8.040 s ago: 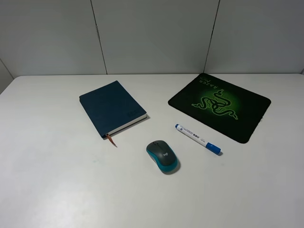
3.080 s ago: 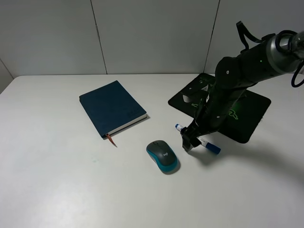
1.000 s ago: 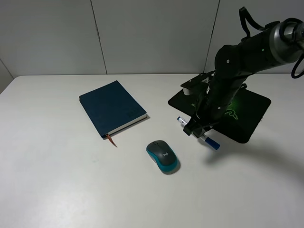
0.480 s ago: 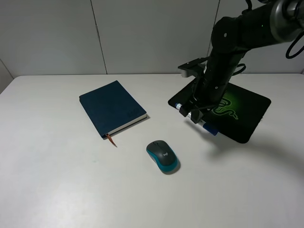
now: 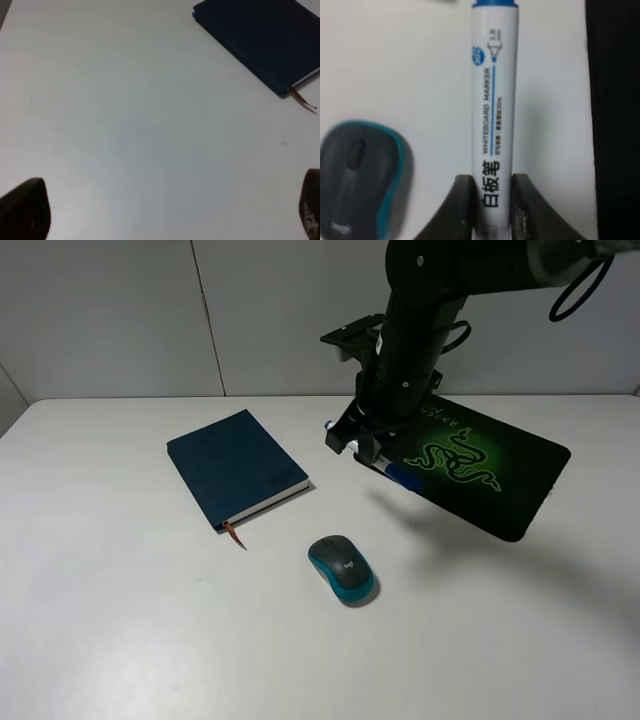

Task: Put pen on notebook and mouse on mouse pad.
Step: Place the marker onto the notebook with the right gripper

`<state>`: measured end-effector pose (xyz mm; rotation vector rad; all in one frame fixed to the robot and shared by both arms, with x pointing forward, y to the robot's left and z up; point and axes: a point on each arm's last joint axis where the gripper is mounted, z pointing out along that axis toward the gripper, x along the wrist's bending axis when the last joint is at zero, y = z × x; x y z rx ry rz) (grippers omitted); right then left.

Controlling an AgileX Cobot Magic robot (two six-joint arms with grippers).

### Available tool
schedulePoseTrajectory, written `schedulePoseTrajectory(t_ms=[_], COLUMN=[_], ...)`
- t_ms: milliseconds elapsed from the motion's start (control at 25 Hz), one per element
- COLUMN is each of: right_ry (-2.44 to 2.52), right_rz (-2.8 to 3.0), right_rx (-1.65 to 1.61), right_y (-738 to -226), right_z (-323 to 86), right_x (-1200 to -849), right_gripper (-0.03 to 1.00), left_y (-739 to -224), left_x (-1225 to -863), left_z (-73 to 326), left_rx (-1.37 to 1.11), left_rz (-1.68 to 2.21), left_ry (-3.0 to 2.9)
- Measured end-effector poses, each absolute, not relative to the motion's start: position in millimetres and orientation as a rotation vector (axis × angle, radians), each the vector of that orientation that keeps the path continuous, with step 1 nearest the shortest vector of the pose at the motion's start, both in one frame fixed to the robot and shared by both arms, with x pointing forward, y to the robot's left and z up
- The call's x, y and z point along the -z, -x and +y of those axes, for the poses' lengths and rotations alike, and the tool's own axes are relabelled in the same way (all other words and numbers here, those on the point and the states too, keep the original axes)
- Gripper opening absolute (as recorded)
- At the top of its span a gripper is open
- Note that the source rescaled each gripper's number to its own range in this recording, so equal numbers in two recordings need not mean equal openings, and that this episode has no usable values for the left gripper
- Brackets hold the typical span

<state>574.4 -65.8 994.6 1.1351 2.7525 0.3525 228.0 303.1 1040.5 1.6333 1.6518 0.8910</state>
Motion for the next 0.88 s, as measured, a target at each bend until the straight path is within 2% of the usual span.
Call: schedulePoseTrajectory(t_ms=[480, 880], right_ry=[-1.019, -1.013], right_rz=[2.79, 2.782], right_rx=[-0.413, -0.474], right_y=[-590.8, -620.6], right_z=[10.2, 49.7], right_x=[-996.3, -965.5], right_gripper=[0.0, 0.0], left_y=[-228.0, -228.0], left_x=[-1040.5, -1040.5], left_z=[303.1, 303.1], left_rx=[-0.891, -0.891], left_rz=[1.652, 1.652], left_ry=[-1.633, -1.633])
